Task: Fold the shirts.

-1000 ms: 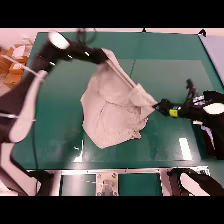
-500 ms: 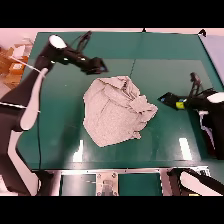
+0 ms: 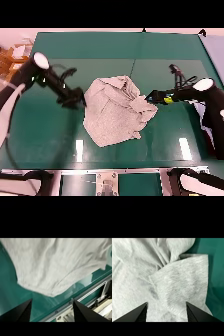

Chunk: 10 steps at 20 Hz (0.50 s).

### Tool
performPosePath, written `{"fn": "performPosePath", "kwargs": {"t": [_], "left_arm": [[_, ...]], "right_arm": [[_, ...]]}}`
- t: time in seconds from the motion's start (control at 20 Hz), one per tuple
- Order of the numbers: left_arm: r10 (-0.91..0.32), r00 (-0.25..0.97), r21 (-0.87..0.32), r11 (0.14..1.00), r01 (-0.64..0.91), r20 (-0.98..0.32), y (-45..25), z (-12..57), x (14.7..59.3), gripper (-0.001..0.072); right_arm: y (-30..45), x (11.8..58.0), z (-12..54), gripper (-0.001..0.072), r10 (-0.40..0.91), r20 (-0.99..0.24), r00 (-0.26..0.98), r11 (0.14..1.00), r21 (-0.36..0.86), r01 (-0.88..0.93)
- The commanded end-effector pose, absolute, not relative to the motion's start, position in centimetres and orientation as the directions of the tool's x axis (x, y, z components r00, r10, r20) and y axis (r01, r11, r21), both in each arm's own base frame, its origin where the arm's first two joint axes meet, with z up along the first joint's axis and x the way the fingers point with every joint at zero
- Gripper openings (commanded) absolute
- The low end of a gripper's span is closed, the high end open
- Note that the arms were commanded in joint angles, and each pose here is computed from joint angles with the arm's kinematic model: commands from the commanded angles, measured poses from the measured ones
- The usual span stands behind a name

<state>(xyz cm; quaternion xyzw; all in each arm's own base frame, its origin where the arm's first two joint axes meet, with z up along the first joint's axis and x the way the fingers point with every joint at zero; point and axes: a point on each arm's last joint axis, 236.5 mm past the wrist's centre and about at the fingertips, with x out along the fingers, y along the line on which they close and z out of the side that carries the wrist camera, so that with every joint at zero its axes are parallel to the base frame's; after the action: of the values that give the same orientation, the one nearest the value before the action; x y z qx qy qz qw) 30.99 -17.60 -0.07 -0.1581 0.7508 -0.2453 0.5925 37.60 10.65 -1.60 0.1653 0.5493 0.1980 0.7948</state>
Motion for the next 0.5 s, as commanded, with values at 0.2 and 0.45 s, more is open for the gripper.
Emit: {"fn": "performPosePath", "kwargs": {"t": [0.2, 0.45], "left_arm": [[-0.617, -0.128, -0.603, 0.787, -0.133, -0.777, -21.3, -7.4, 20.3, 0.0558], [-0.623, -0.017, -0.617, 0.778, -0.116, -0.782, -25.8, -10.3, 20.4, 0.0557]], "right_arm": [[12.9, 39.0, -5.3, 0.0547, 0.481, -0.861, 0.165, 0.874, 0.456, -0.167], [14.1, 38.9, -6.6, 0.0490, 0.472, -0.874, 0.117, 0.874, 0.446, -0.194]]}}
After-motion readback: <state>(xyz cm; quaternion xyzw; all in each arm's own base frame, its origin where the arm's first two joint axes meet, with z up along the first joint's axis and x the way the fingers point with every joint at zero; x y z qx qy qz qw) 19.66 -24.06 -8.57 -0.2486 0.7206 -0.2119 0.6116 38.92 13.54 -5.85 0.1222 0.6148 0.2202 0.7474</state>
